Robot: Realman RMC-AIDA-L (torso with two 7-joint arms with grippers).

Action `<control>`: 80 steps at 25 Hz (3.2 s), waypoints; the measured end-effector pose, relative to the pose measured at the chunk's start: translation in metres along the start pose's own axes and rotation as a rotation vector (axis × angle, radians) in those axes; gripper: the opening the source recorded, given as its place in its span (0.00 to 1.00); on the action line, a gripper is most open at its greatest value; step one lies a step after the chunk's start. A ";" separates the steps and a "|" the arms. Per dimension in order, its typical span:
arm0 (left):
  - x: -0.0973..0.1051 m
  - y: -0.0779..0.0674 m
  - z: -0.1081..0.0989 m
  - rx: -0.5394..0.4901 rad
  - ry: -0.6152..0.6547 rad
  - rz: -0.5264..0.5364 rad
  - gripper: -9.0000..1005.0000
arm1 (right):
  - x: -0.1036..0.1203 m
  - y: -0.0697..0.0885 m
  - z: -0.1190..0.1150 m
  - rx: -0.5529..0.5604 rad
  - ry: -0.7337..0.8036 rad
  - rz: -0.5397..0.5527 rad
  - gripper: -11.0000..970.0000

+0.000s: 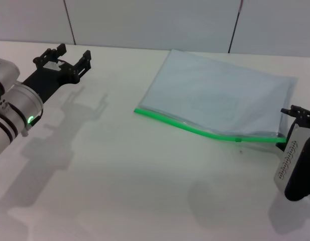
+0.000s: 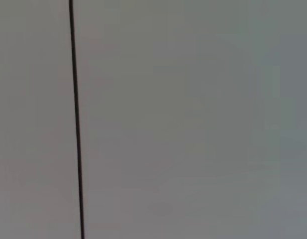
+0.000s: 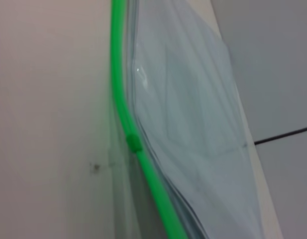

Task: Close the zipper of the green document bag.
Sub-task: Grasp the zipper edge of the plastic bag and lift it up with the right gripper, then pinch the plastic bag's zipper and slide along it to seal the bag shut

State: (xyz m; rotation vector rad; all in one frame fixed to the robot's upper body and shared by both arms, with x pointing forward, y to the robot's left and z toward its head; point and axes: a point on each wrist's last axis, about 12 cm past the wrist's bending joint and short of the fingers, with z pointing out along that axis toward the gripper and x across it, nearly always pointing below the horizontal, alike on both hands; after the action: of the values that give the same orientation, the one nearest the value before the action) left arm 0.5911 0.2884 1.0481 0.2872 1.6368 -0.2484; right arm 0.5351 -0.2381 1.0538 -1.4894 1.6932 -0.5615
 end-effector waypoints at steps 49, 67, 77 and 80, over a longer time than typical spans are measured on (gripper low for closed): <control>-0.005 -0.014 0.010 0.083 0.001 0.026 0.69 | -0.058 -0.031 -0.008 0.017 -0.129 0.150 0.10; -0.037 -0.083 0.013 0.630 -0.054 0.437 0.69 | -0.052 -0.051 -0.022 0.016 -0.126 0.300 0.10; -0.045 -0.092 0.011 0.682 -0.081 0.513 0.69 | -0.066 -0.054 -0.043 -0.052 -0.118 0.273 0.09; -0.046 -0.092 0.011 0.678 -0.086 0.514 0.69 | -0.068 -0.058 -0.053 -0.051 -0.129 0.274 0.09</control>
State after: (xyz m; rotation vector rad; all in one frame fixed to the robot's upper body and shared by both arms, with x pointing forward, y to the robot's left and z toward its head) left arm 0.5742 0.1965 1.0923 1.1745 1.2961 -0.4086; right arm 0.5281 -0.1939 1.1473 -1.2714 1.7814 -0.2721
